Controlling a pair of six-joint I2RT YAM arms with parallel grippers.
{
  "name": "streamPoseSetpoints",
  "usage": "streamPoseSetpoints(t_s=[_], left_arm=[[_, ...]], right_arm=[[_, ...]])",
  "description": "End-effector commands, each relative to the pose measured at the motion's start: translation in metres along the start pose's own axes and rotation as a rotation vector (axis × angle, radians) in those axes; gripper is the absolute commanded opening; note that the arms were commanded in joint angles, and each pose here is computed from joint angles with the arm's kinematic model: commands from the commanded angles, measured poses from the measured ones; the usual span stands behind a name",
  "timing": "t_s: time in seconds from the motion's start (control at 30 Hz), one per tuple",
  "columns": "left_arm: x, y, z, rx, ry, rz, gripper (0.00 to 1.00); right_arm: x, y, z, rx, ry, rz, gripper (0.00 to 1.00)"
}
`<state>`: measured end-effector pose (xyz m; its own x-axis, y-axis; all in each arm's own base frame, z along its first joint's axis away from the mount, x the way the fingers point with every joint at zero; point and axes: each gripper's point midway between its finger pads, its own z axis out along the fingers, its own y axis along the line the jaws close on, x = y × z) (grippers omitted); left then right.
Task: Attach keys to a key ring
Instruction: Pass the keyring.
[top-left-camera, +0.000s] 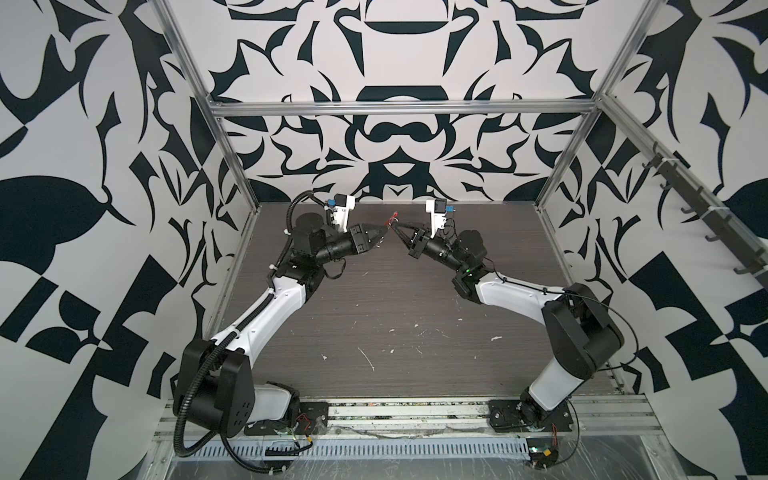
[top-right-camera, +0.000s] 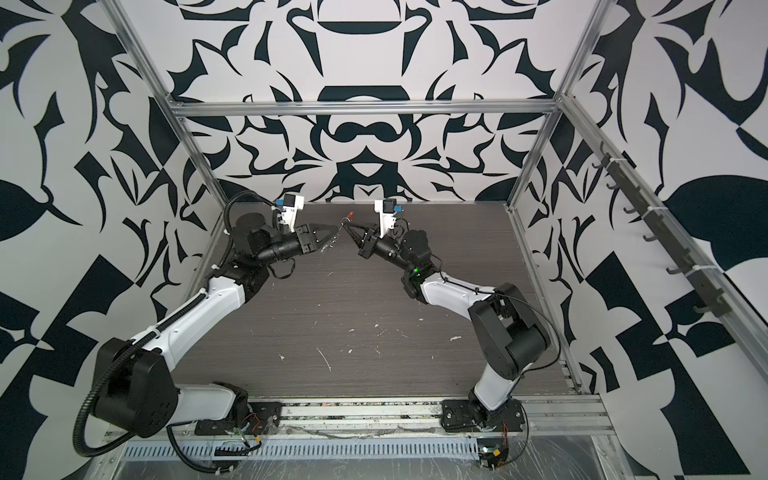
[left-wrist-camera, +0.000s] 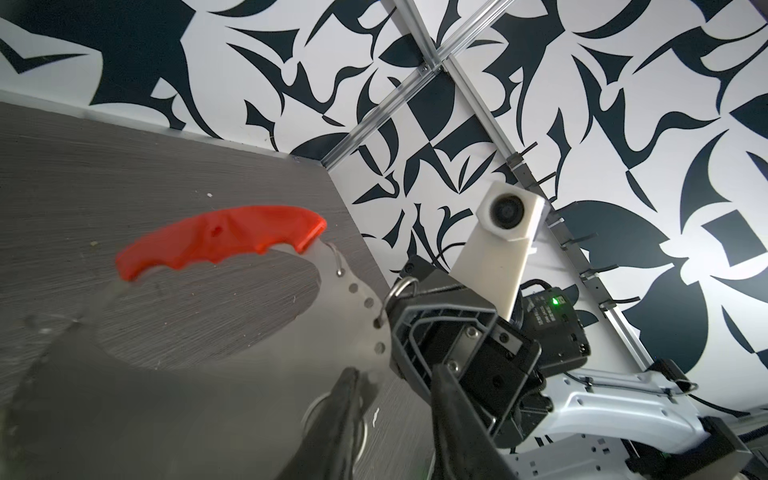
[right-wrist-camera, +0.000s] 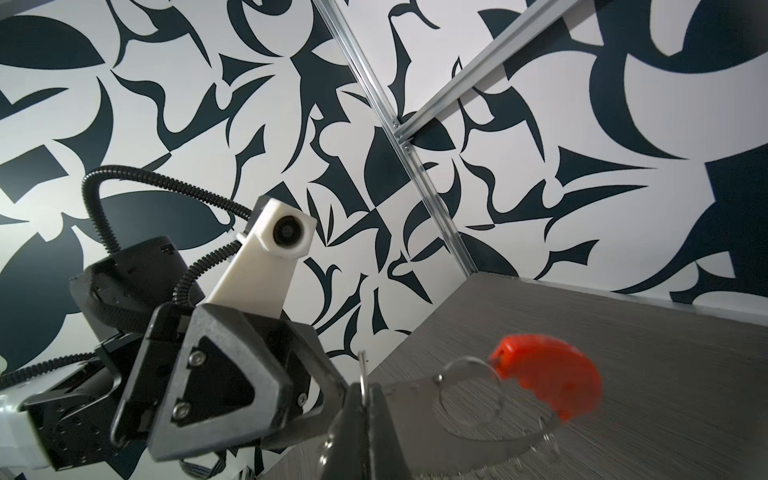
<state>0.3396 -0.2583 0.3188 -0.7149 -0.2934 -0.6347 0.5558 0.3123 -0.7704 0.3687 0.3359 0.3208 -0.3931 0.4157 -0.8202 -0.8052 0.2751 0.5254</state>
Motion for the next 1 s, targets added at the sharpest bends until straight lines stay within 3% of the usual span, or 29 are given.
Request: streamPoseSetpoints(t_s=[0.0,0.13,0.37,0.6,0.97], left_arm=[[0.002,-0.014,0.0,0.06,-0.003,0.011,0.32],[-0.006,-0.023,-0.012,0.04,-0.019,0.046,0.32],[-0.03,-0.025,-0.04,-0.126,-0.052,0.196,0.32],[-0.028,-0.023,-0.011,0.04,0.053,0.119,0.21],[-0.036,-0.032,-0.005,0.137,0.021,0.101,0.18]], right_arm=[[-0.048,0.041,0.002,-0.131,-0.127,-0.067,0.0],[-0.044,0.041,0.0,-0.132,-0.115,-0.067,0.0],[-0.041,0.043,-0.008,-0.144,-0.088,-0.064,0.0],[-0.044,0.051,-0.006,-0.198,-0.086,-0.029,0.0],[-0.045,0.053,-0.003,-0.213,-0.082,-0.011,0.0]])
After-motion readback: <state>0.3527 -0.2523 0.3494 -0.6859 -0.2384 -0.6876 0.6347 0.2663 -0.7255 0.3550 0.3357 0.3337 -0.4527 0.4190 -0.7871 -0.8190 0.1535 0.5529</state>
